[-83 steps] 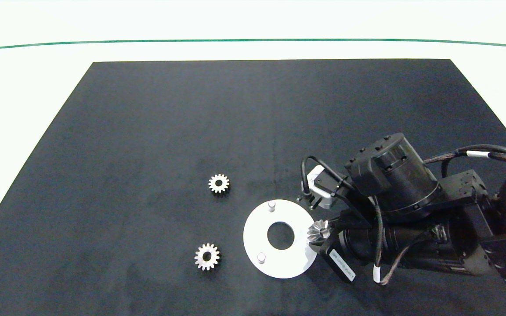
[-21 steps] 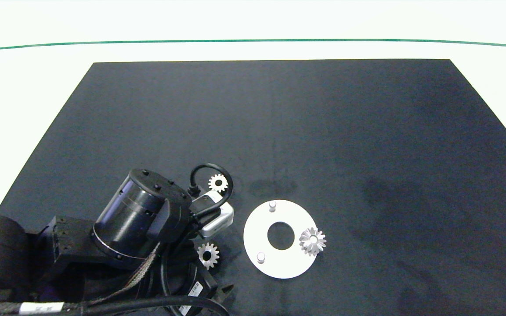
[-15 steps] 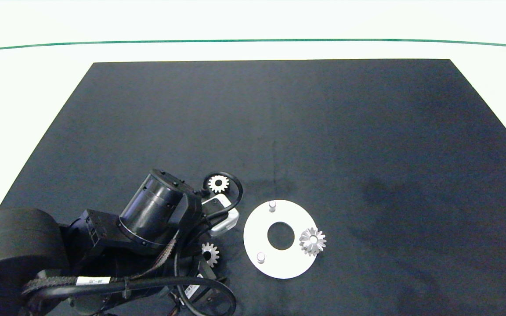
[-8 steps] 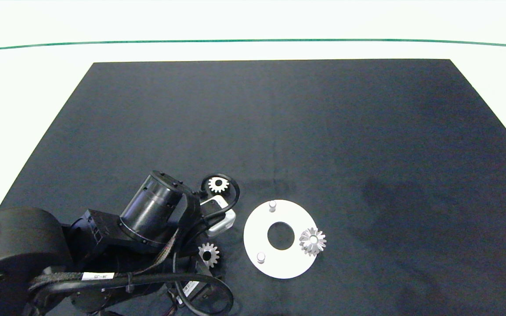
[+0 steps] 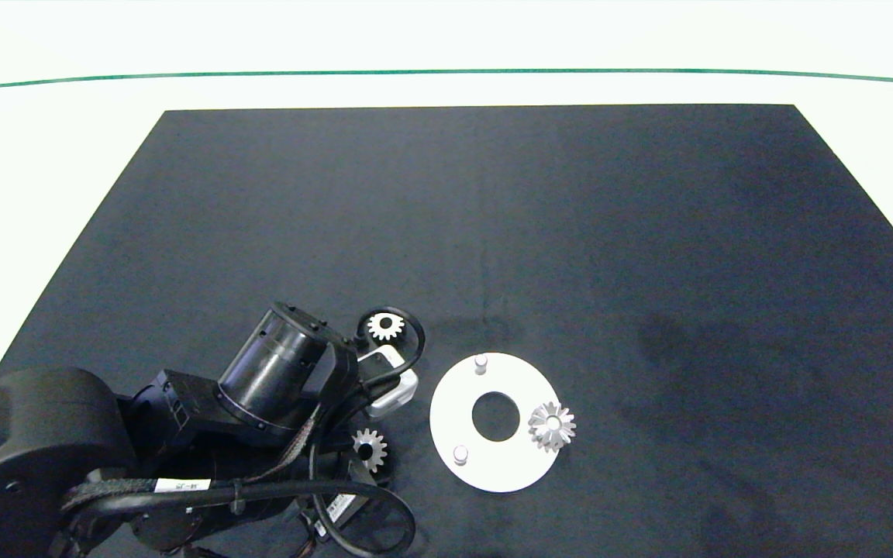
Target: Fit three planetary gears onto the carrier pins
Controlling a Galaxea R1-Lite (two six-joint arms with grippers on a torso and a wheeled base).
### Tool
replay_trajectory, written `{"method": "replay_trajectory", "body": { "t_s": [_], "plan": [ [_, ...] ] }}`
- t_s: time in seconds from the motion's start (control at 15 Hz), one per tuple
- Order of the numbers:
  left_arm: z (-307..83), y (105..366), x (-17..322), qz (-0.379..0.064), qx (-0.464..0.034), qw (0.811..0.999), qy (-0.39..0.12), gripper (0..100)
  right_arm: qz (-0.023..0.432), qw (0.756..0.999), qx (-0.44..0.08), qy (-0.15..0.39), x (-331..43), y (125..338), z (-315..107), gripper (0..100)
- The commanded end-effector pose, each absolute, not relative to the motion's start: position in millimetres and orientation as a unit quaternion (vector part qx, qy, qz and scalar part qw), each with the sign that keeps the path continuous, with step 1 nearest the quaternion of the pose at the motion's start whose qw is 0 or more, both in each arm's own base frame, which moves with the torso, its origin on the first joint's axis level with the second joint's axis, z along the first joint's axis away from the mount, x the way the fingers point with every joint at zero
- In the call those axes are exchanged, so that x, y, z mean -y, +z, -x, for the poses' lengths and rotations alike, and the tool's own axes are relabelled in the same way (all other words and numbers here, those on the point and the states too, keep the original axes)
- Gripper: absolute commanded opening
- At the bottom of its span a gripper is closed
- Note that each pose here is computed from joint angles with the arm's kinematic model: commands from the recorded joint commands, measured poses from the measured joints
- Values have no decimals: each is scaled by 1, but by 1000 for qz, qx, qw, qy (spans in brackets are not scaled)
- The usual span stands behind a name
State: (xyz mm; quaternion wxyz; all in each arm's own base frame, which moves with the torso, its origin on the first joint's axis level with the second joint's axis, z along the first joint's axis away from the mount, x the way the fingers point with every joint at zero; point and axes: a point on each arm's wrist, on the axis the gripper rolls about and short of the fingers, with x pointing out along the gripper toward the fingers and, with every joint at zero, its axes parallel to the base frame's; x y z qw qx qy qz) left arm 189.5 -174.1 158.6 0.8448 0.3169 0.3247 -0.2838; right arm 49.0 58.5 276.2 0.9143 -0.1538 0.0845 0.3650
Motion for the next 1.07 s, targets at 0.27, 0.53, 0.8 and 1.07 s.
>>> {"method": "replay_trajectory", "body": {
  "t_s": [0.27, 0.53, 0.8, 1.07],
  "plan": [
    [-193, 154, 177, -318, -326, 844, -283, 65, 155, 915, -85, 364, -59, 277, -50, 100],
    [-192, 152, 176, -320, -329, 842, -283, 57, 155, 915, -85, 364, -59, 277, -50, 100],
    [-191, 154, 174, -318, -328, 844, -281, 48, 155, 915, -85, 364, -59, 277, -50, 100],
    [-189, 155, 175, -309, -329, 847, -281, 41, 154, 915, -84, 364, -59, 277, -50, 100]
  ]
}}
